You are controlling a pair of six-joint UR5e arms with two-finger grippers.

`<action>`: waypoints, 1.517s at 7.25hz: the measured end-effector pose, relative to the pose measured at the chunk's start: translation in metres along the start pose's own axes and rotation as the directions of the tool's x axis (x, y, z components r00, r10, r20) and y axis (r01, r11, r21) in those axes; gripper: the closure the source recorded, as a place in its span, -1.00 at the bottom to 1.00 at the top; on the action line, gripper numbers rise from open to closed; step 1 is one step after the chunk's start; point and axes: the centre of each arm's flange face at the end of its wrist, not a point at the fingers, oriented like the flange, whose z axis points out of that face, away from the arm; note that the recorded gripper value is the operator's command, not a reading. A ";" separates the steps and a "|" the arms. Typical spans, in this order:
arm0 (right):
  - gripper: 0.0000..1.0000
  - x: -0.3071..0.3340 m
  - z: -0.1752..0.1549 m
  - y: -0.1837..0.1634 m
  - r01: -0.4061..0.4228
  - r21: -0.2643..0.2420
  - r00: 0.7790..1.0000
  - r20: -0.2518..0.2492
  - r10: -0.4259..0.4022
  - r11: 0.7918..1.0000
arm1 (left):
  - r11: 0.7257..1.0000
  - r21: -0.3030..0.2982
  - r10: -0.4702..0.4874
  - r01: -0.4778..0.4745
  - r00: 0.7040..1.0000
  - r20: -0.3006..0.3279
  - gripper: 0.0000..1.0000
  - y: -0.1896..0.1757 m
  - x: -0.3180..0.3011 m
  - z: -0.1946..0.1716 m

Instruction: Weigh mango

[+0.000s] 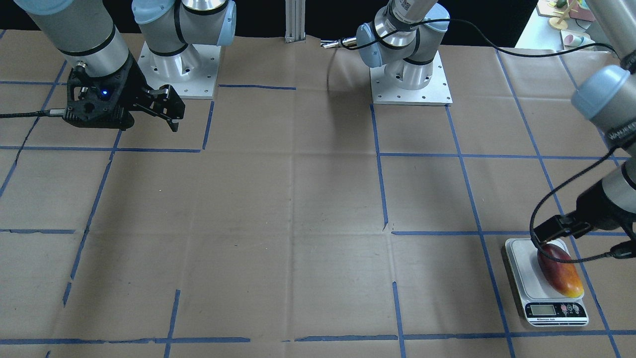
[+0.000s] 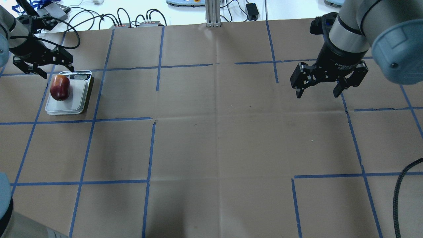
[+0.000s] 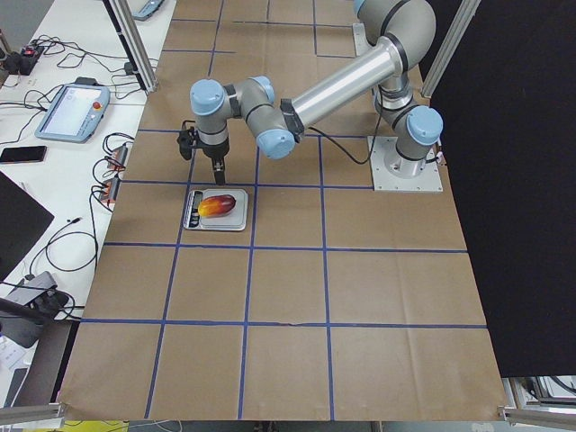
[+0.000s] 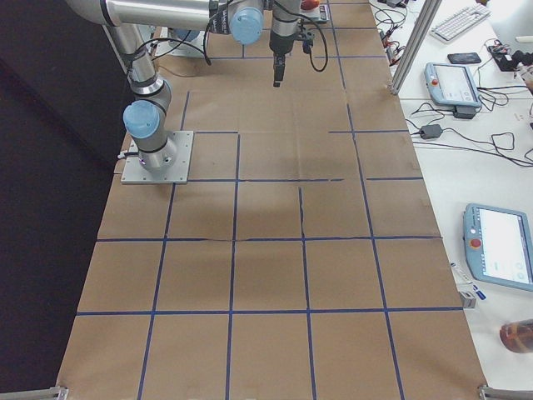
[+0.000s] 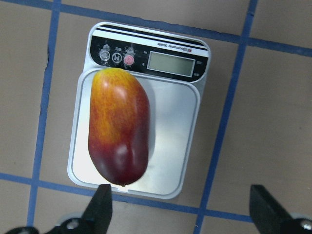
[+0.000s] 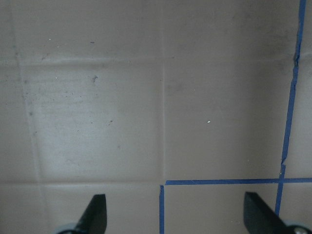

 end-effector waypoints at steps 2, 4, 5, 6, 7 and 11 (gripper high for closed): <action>-1.00 0.000 0.000 0.000 0.000 0.000 1.000 0.000 0.000 1.000 | 0.999 0.015 -0.042 0.042 0.999 -0.009 -1.00 0.058 0.081 -0.048; -1.00 0.000 0.000 0.000 0.000 0.000 1.000 0.000 0.000 1.000 | 1.000 0.010 -0.021 0.021 1.000 -0.017 -1.00 0.104 0.140 -0.078; -1.00 0.000 0.000 0.000 0.000 0.000 1.000 0.000 0.000 1.000 | 1.000 0.004 0.005 -0.005 1.000 -0.014 -1.00 0.116 0.159 -0.085; -1.00 0.000 0.000 0.000 0.000 0.000 1.000 0.000 0.000 1.000 | 1.000 -0.003 0.030 -0.030 1.000 -0.008 -1.00 0.124 0.173 -0.089; -1.00 0.000 0.000 0.000 0.000 0.000 1.000 0.000 0.000 1.000 | 0.999 -0.014 0.049 -0.049 0.999 -0.004 -1.00 0.129 0.180 -0.090; -1.00 0.000 0.000 0.000 0.000 0.000 1.000 0.000 0.000 1.000 | 0.979 -0.040 0.202 -0.202 0.979 0.008 -1.00 0.147 0.205 -0.091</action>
